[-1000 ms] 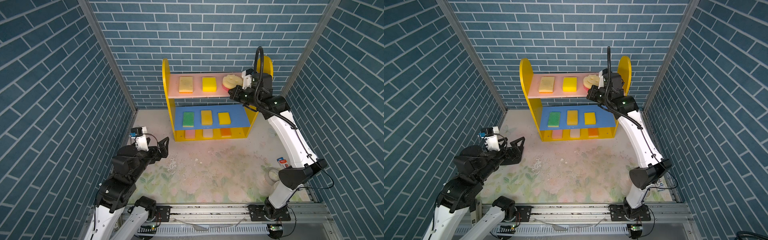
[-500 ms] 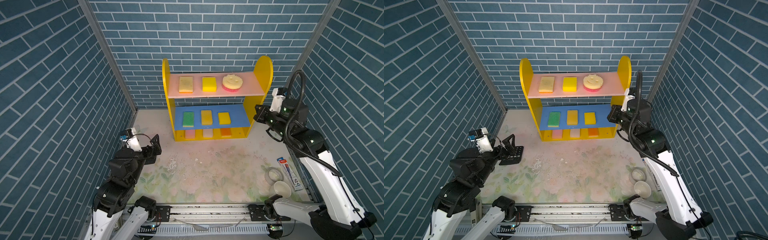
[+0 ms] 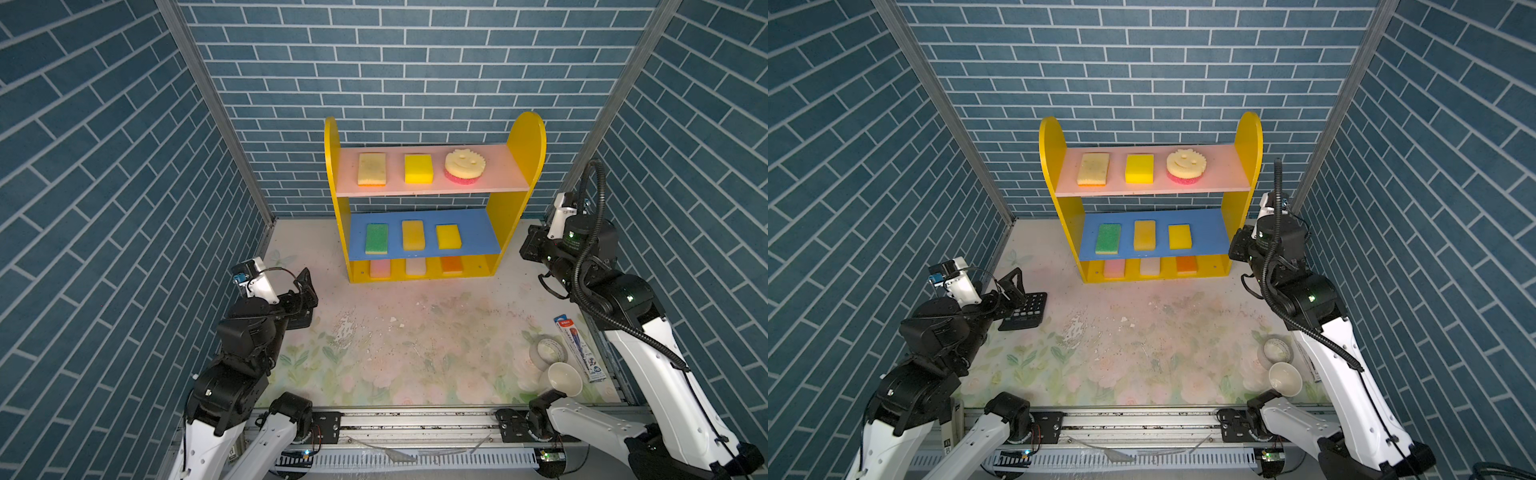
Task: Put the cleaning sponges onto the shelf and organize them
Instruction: 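Reach the right gripper back up to the smiley sponge on the shelf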
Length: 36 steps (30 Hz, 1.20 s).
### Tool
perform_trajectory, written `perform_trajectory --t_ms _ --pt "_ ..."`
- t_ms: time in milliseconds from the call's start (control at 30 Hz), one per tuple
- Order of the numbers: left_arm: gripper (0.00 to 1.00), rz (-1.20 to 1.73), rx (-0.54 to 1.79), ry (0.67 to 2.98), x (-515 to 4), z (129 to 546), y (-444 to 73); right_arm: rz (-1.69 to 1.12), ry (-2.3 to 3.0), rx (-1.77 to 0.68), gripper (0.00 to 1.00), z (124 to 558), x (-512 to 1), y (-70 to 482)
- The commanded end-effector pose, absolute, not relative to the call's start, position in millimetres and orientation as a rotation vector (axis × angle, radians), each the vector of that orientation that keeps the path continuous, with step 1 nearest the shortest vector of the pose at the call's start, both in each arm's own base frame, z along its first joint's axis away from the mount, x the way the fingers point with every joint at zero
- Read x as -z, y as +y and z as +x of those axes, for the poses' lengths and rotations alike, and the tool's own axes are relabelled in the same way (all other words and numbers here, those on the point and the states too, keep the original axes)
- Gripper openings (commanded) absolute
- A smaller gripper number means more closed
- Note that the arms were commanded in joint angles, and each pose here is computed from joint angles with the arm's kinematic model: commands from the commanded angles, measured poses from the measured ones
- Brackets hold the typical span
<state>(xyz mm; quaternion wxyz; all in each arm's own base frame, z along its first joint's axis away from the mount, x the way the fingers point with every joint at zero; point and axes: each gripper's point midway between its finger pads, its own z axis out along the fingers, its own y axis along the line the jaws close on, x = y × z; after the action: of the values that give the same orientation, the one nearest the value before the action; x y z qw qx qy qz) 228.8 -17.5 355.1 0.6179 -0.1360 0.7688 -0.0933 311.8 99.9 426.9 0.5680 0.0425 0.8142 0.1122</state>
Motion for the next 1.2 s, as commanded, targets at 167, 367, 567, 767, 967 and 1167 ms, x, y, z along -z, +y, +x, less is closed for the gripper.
perform_trajectory --t_ms 167,367,567,767,967,1167 --pt "1.0 -0.142 0.353 1.841 -358.6 247.4 -58.2 -0.148 1.905 -0.472 0.4 355.1 -488.3 170.5" --pt "1.0 -0.106 0.348 1.848 -359.9 247.2 -61.1 -0.171 1.94 -0.444 0.54 399.2 -492.8 192.1" --pt "1.0 -0.099 0.313 1.859 -358.0 248.1 -58.1 -0.088 1.948 -0.445 0.55 434.0 -487.0 193.2" --pt "1.0 -0.093 0.298 1.858 -356.6 256.2 -59.5 -0.045 1.969 -0.498 0.52 450.4 -476.7 191.9" --pt "1.0 -0.095 0.307 1.862 -353.9 261.8 -62.5 -0.005 2.003 -0.537 0.45 461.4 -463.3 189.4" --pt "1.0 -0.106 0.289 1.855 -354.0 257.7 -57.7 0.016 1.983 -0.56 0.4 462.9 -469.3 185.3"
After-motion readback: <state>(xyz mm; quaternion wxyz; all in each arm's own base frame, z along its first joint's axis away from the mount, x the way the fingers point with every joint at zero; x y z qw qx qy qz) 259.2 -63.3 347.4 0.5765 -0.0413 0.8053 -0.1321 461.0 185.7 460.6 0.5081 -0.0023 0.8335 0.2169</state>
